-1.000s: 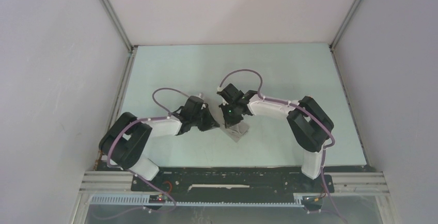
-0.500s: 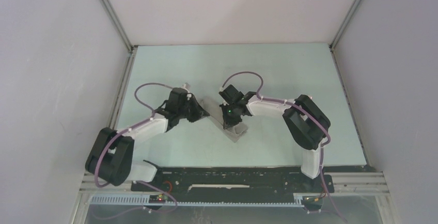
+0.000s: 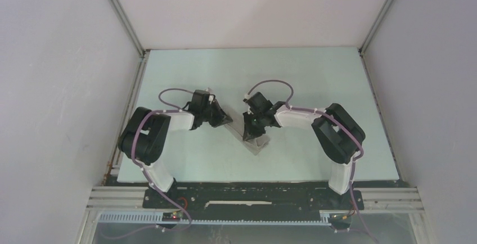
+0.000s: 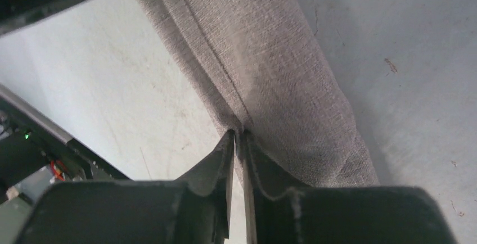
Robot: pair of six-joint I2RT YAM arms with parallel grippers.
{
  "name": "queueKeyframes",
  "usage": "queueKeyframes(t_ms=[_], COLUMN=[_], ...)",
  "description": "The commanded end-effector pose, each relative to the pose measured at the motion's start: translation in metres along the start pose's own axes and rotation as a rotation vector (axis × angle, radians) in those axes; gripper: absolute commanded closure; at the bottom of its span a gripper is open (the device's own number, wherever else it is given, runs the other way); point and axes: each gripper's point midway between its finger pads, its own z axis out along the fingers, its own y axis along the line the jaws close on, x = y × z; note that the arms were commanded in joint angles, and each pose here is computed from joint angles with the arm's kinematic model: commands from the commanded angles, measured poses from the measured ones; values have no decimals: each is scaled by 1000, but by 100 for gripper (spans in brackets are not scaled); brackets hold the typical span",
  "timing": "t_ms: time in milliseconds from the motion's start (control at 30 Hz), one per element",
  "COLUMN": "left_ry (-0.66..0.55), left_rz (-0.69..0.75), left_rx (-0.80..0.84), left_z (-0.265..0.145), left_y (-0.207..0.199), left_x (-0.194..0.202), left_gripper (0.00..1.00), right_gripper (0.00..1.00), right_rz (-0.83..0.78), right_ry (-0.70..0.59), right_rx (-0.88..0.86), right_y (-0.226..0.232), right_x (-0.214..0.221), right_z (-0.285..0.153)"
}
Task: Fold the napkin into a case and place the utensils inside
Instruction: Smooth out the smaller rectangle-folded napkin at the center of the board.
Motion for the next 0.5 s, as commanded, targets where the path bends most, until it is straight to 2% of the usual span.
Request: queueKeyframes(t_ms=[0,133,200,467], left_ry=[-2,35,47,56], left_rz=[3,14,22,23], left_rx=[-88,-84,-75,-77], left_z=[-2,0,2,0], left_y=[39,45,44,47], left_x=[0,7,8,6], left_gripper=[100,100,100,100], right_gripper=[73,55,49,42], right_rz=[12,3,2,113], right_ry=[-17,-15,-9,25], right_rx=[-142,-307,-392,-710], right_y=[20,38,47,53], right_x=[-5,-17,-22,-58], right_z=[-24,-54,-64,-55])
